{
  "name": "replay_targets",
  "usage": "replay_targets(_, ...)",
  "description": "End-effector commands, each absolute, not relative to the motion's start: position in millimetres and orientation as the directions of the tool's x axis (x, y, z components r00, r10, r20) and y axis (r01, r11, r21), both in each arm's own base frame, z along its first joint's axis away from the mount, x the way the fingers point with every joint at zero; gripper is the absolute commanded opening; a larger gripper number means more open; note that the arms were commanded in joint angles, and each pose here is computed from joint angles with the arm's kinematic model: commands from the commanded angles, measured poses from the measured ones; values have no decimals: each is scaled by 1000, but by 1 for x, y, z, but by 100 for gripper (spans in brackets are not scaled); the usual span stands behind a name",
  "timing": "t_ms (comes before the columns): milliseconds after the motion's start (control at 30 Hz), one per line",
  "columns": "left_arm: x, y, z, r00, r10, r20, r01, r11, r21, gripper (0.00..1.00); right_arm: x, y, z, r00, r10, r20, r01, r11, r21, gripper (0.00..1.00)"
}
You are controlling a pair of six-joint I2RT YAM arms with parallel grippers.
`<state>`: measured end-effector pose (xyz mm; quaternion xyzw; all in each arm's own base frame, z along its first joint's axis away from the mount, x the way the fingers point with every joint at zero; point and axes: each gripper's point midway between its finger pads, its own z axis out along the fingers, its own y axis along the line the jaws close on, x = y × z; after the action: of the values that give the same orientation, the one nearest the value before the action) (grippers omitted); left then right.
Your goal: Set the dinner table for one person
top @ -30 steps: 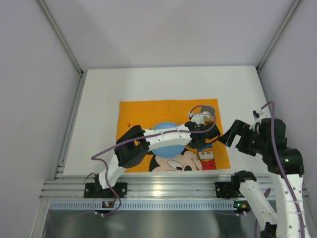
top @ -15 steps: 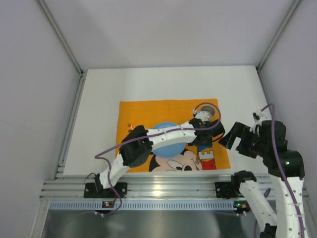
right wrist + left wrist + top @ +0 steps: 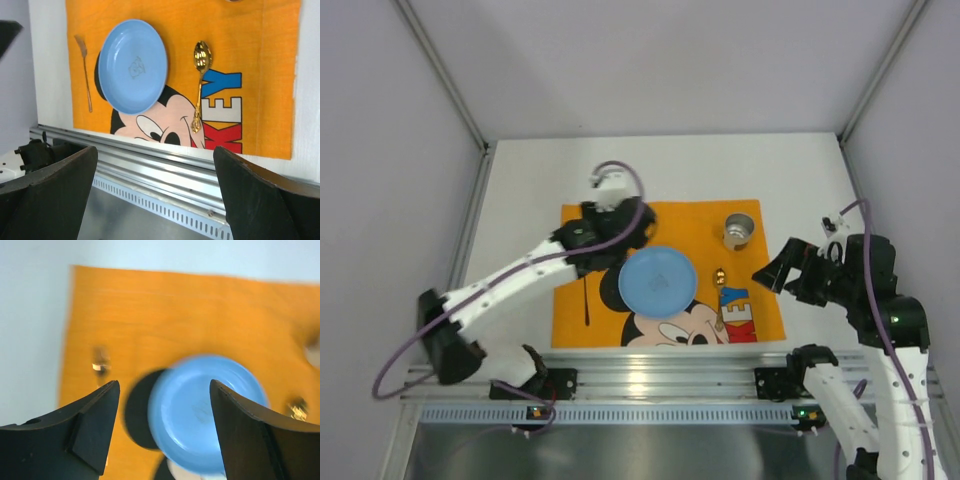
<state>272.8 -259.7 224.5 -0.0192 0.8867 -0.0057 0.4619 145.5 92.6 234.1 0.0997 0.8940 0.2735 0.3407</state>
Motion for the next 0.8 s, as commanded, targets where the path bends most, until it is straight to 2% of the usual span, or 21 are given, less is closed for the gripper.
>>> replay_targets(0, 312, -140, 241, -417, -109, -902, -137, 989, -56, 78, 161, 108, 262, -709, 353, -610, -128, 787, 604, 100)
replay_targets(33, 309, -94, 193, -443, -82, -893, -198, 980, 8, 77, 161, 109, 264, -707, 351, -614, -138, 783, 607, 100)
replay_targets(67, 311, -84, 193, -374, -83, -924, -185, 983, -13, 78, 163, 110, 265, -706, 349, -616, -143, 782, 607, 100)
replay_targets(100, 317, -77, 229, -179, -94, -979, -141, 988, -69, 82, 166, 111, 267, -700, 346, -625, -154, 781, 605, 100)
replay_targets(133, 310, -61, 188, -176, -35, -984, -144, 990, -10, 83, 167, 112, 269, -699, 344, -627, -160, 779, 606, 100)
replay_targets(200, 305, -45, 181, -30, 36, -999, -138, 990, 40, 84, 170, 113, 271, -702, 333, -630, -170, 780, 602, 100)
replay_targets(233, 307, -41, 177, -15, 57, -998, -119, 991, 58, 84, 170, 114, 272, -702, 324, -635, -178, 783, 596, 100)
replay_targets(400, 326, -7, 123, -127, 38, -991, -200, 978, 63, 84, 176, 113, 273, -709, 301, -637, -176, 799, 574, 100)
replay_targets(433, 334, -1, 128, -80, -8, -997, -208, 978, 9, 84, 178, 112, 272, -708, 296, -642, -176, 805, 566, 100)
replay_targets(467, 338, 1, 111, -120, -29, -992, -209, 978, -3, 84, 180, 111, 271, -709, 291, -642, -175, 810, 560, 100)
replay_targets(533, 352, 8, 115, -86, -43, -995, -221, 975, -23, 84, 187, 105, 269, -697, 292, -655, -153, 832, 534, 100)
replay_targets(567, 358, 8, 102, -132, -34, -991, -223, 975, -3, 83, 191, 103, 267, -698, 294, -653, -139, 839, 526, 100)
replay_targets(633, 379, 11, 112, -99, -31, -995, -216, 976, -9, 84, 197, 102, 265, -696, 290, -656, -133, 846, 516, 100)
replay_targets(700, 393, 12, 89, -158, -41, -987, -206, 978, -7, 85, 206, 109, 263, -711, 279, -645, -149, 837, 526, 100)
replay_targets(767, 393, 17, 80, -169, -74, -983, -187, 982, -42, 85, 212, 115, 260, -735, 263, -625, -155, 832, 533, 100)
